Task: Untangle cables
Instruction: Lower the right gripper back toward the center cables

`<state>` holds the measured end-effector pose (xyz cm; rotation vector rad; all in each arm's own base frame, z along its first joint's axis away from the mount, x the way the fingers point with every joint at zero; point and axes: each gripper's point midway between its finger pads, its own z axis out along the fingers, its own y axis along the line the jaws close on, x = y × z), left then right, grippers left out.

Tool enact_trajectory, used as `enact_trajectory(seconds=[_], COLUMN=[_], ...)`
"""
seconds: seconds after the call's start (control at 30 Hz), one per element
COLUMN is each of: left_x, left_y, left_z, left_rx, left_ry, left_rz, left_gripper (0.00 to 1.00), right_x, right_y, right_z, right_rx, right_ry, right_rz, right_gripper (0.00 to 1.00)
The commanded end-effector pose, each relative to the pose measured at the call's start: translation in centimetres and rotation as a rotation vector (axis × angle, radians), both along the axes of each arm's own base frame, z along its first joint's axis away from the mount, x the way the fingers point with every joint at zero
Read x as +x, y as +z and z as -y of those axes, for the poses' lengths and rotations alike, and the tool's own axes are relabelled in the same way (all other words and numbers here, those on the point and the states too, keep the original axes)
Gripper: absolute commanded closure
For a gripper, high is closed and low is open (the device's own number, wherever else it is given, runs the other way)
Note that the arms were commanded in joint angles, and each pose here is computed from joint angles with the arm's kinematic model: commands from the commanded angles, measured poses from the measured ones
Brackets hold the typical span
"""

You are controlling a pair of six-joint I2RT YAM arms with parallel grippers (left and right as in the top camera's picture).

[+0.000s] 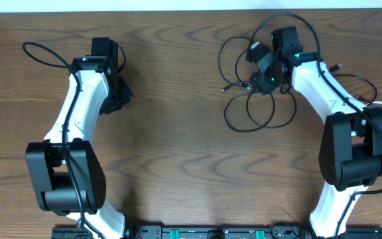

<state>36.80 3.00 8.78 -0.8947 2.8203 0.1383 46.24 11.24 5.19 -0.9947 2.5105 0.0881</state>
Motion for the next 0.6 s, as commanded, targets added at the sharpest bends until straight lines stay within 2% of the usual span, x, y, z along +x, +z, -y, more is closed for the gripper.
enact_trajectory(seconds=[0.0, 0.13, 0.37, 0.57], left_x=[-0.3, -0.3, -0.3, -0.3], left_y=[-0.5, -0.5, -0.5, -0.5], left_z=[-0.3, -0.3, -0.3, -0.3], left_rx=[0.018, 0.018, 0.018, 0.019], left_ry=[0.010, 0.010, 0.010, 0.010], left_rz=[-0.020, -0.020, -0.019, -0.019], left_gripper=[0.72, 0.72, 0.72, 0.72], right_x=[-0.7, -0.4, 0.6, 0.2], right_y=[-1.1, -1.9, -2.1, -4.6], right_z=[-0.1, 0.0, 0.3, 1.1], right_rx=[-0.083, -0.111, -0.109, -0.111], right_ry=[0.221, 0.287, 0.274, 0.261], right_rz=[0.046, 0.092, 0.156, 0.100], right_gripper=[0.38, 0.37, 0.32, 0.34])
